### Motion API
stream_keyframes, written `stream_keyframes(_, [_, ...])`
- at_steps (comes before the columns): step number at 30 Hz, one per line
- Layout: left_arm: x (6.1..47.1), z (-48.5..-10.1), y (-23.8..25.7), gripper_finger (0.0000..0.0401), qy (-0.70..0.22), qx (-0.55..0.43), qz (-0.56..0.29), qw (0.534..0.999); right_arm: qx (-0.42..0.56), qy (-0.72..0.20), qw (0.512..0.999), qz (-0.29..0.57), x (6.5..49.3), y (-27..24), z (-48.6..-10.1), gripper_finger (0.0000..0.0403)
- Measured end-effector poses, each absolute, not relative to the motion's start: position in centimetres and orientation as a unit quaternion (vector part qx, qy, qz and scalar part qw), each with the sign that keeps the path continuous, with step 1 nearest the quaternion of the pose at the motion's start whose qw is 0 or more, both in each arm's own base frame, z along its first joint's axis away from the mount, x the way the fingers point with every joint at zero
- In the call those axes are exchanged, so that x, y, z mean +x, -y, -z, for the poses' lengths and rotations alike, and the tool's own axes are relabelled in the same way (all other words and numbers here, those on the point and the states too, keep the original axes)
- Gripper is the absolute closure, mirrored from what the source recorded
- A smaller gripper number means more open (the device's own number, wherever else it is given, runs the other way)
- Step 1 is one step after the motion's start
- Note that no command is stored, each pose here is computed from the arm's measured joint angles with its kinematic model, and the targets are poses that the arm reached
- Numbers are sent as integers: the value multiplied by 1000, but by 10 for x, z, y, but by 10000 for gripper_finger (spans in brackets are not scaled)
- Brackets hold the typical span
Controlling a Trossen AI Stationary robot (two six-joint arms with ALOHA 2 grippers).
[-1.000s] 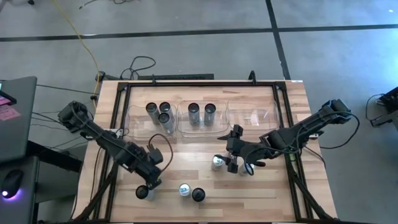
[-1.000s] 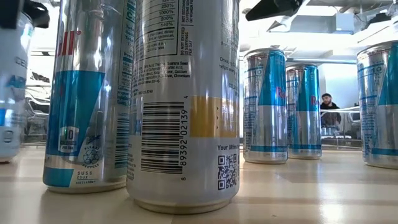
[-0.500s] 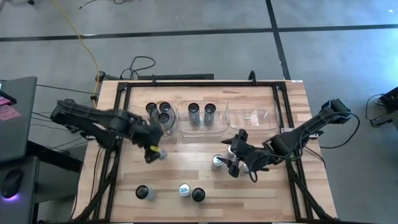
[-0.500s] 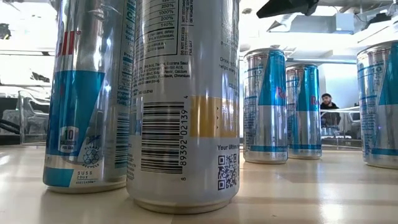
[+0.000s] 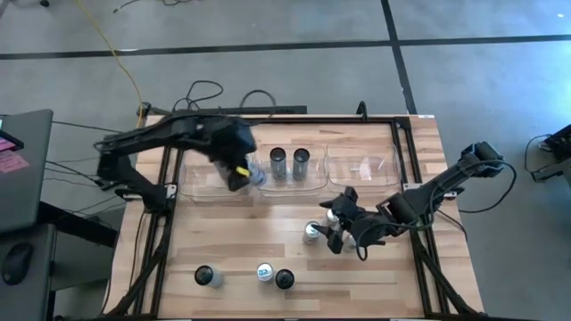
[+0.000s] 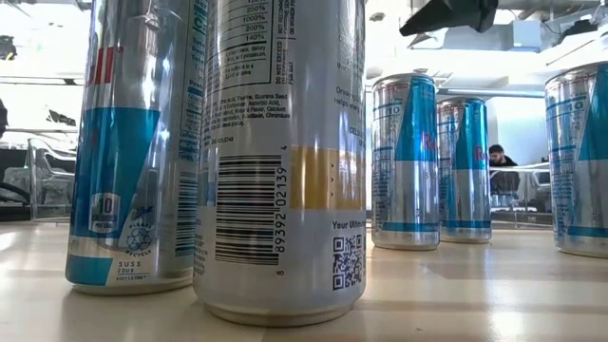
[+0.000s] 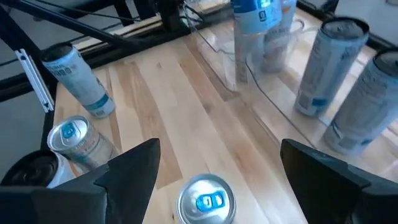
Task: Sort soda cans
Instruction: Put the blue soda can into the center transparent bin
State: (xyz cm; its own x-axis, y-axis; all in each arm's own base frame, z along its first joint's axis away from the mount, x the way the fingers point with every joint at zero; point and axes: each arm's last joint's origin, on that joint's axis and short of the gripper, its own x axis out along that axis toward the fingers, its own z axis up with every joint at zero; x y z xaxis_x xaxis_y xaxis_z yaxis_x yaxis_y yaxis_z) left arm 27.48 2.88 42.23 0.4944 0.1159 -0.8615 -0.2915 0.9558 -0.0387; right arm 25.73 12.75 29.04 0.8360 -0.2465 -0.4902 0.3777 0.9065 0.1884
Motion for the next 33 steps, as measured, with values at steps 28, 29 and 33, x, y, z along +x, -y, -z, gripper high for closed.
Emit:
stream_keyframes(28, [379,-331,-75,160,-572,-36,-84,815,100,-298,925,213,252,-142,-255,49])
stream_keyframes(29, [381,-328,-75,160,-575,-36,-84,813,98,-300,925,214,253,-143,-254,49])
stream_keyframes(33, [384,-323,-76,160,-579,-37,-84,811,94,-306,922,216,253,-142,-251,49])
